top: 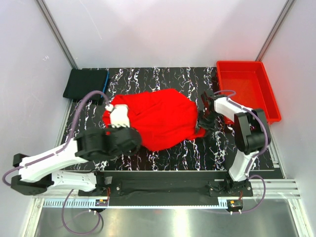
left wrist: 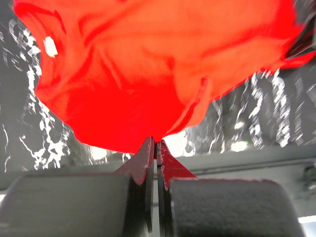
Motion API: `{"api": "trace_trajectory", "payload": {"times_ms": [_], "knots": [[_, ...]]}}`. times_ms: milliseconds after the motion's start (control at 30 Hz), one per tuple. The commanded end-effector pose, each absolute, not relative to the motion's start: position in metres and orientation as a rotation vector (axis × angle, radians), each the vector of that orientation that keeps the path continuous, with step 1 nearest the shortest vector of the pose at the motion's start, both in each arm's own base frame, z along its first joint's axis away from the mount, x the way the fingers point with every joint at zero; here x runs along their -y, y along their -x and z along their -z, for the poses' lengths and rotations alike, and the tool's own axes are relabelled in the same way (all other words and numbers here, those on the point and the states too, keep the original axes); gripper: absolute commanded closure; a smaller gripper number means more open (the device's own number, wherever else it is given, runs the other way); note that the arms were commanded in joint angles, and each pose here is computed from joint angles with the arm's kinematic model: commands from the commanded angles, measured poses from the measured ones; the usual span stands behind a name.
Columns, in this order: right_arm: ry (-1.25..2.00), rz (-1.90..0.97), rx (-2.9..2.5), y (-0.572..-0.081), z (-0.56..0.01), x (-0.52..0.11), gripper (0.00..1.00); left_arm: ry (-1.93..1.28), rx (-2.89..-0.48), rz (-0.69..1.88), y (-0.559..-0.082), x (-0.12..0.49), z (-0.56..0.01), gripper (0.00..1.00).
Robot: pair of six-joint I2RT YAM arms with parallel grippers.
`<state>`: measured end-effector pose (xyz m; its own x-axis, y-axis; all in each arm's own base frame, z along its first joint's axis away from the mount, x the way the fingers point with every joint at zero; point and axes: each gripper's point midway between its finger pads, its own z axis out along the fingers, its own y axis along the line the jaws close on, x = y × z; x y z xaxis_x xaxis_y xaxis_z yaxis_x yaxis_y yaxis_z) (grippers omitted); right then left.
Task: Fold and stack the t-shirts
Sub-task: Flatten the tshirt out
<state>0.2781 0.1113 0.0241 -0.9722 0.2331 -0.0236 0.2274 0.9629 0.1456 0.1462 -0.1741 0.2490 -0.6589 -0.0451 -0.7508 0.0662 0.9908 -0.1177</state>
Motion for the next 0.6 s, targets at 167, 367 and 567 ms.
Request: {"api": "trace_trajectory", "payload": {"times_ms": [167, 367, 567], "knots": [[-0.349, -0.278, -3.030, -0.295, -0.060, -0.118, 1.00, -0.001, -2.148, -0.058, -0.165, 0.110, -0.292, 1.00], [-0.420, -0.768, -3.113, -0.193, -0.148, -0.160, 1.00, 0.017, -2.090, -0.054, -0.176, 0.105, -0.307, 1.00], [-0.412, -1.034, -3.061, -0.217, -0.150, -0.196, 0.67, -0.014, -2.063, -0.085, -0.192, 0.105, -0.313, 1.00]]}}
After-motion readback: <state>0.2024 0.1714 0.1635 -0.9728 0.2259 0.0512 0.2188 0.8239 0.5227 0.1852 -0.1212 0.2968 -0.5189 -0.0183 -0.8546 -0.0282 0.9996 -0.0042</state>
